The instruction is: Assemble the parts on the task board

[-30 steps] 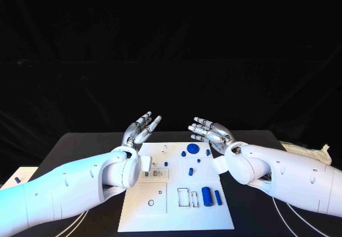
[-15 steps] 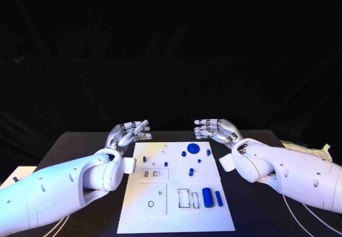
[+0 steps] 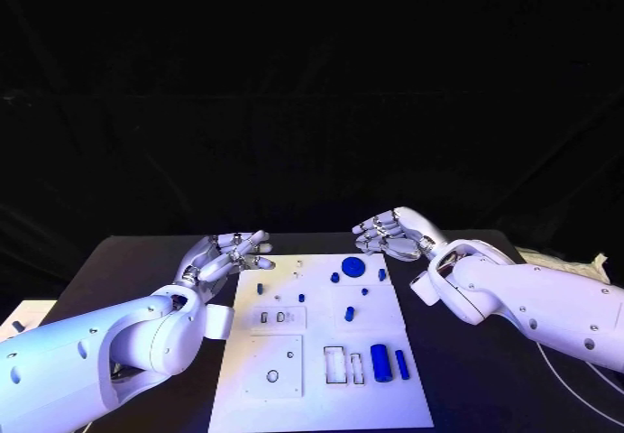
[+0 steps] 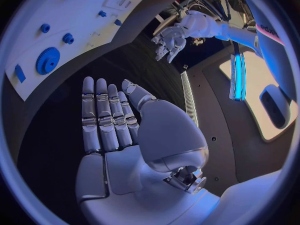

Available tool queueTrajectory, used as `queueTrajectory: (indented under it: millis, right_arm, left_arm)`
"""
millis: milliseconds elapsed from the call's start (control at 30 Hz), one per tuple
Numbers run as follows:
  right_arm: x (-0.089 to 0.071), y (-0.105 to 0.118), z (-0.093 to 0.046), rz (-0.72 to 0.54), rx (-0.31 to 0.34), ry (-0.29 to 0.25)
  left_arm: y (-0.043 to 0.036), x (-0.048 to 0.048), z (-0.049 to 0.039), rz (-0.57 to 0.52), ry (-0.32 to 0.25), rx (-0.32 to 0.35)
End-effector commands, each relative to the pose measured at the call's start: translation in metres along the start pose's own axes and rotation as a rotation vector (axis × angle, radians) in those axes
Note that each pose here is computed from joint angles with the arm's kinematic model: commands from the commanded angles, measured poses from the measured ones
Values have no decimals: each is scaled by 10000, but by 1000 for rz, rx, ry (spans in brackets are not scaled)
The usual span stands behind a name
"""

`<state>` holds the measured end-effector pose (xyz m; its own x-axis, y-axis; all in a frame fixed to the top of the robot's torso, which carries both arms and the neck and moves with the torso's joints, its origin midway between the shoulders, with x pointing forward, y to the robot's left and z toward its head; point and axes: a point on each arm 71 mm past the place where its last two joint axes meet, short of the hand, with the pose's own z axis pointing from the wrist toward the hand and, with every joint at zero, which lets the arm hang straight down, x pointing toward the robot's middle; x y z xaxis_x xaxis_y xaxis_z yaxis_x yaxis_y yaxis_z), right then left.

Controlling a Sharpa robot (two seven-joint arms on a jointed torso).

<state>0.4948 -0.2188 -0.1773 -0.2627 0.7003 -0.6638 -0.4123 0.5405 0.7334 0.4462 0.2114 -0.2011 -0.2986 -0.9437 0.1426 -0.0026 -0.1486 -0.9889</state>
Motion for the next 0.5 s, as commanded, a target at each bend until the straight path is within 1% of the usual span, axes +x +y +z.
queueTrajectory:
  millis: [33,167,300,500]
  right_arm:
    - [35,83,17,-307,-40,89]
    - [25,171,58,-449,-48,124]
    - [17,254,109,-564,-51,143]
    - [5,335,193,-713,-13,188]
  left_arm:
    - [-54,115,-49,-50,78,-15]
    - [-117,197,-111,-71,104,-12]
    - [-170,272,-165,-89,127,-8]
    - [-251,348,-217,-103,151,0]
